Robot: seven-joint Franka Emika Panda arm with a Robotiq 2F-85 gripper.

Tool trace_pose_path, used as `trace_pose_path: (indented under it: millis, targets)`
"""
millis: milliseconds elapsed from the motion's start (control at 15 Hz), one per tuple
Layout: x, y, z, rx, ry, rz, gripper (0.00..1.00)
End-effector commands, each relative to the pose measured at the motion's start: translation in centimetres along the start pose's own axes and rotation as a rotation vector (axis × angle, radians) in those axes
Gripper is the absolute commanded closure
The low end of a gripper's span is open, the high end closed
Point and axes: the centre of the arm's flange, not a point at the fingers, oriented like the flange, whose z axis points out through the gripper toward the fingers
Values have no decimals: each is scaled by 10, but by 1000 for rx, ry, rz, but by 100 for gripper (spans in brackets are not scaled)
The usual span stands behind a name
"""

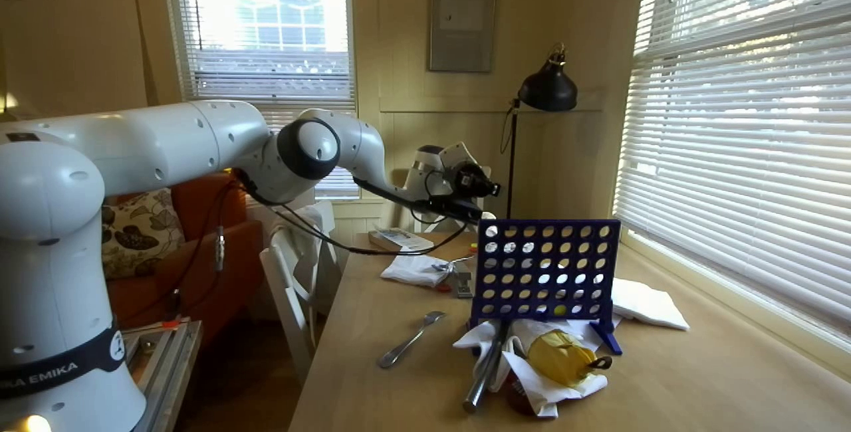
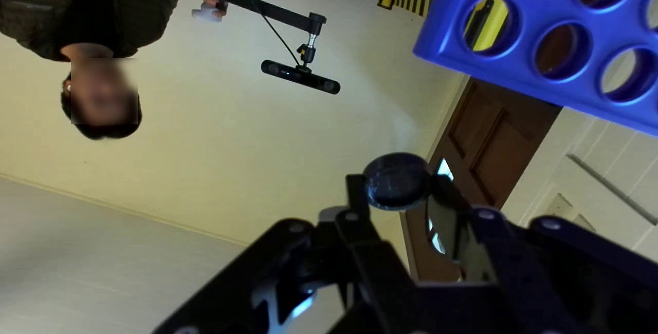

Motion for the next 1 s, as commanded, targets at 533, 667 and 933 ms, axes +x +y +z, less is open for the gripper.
trace_pose_path:
  millis: [533, 667, 933]
  targets:
    - [-10, -4, 7, -30, -6, 11, 90]
    - [-16, -1, 13, -57, -3, 8, 90]
    - [-18, -10, 21, -6, 47, 28, 90]
